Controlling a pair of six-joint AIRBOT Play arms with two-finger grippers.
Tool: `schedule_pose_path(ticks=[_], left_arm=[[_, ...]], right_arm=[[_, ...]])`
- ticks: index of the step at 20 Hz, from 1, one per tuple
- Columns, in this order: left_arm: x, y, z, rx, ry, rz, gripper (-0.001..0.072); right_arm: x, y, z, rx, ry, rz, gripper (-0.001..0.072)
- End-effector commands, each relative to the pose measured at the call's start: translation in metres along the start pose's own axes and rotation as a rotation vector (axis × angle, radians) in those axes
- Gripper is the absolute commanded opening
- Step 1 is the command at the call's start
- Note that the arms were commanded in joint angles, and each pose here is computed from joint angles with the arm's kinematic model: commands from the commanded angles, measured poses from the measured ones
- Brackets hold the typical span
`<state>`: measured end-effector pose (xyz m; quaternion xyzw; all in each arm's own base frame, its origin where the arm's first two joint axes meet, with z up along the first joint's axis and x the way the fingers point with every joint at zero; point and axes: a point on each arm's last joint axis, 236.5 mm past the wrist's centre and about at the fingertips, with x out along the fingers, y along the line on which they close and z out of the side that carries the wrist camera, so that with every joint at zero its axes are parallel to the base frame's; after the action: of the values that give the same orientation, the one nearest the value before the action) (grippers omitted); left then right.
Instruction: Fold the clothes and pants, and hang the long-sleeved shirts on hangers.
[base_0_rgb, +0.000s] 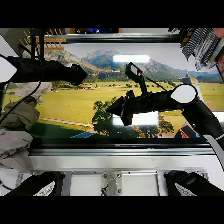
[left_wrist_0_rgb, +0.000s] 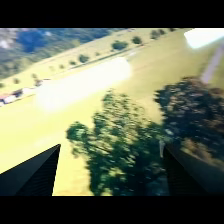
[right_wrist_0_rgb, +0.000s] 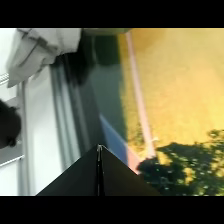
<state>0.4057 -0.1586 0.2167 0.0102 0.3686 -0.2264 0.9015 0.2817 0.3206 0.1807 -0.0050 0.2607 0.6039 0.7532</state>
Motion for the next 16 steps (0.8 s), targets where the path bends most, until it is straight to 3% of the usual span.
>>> schedule_pose_path(ticks=[1,5,9,16], left_arm=[[0.024,0.132,0.002,-0.018,-0.003,0.372,0.072],[0.064,0.262,-0.039,-0.177,0.046,0.518,0.072],[0.103,0.352,-0.109,-0.253,0.152,0.611,0.072],[0.151,0.421,-0.158,-0.216,0.322,0.688,0.072]], right_arm=[[-0.025,-0.047,0.012,0.096,-0.073,-0.136,0.0004],[-0.057,-0.088,0.011,0.141,-0.111,-0.241,0.0005],[-0.064,-0.101,0.001,0.137,-0.08,-0.282,0.0005],[-0.059,-0.106,-0.008,0.185,-0.058,-0.277,0.0005]])
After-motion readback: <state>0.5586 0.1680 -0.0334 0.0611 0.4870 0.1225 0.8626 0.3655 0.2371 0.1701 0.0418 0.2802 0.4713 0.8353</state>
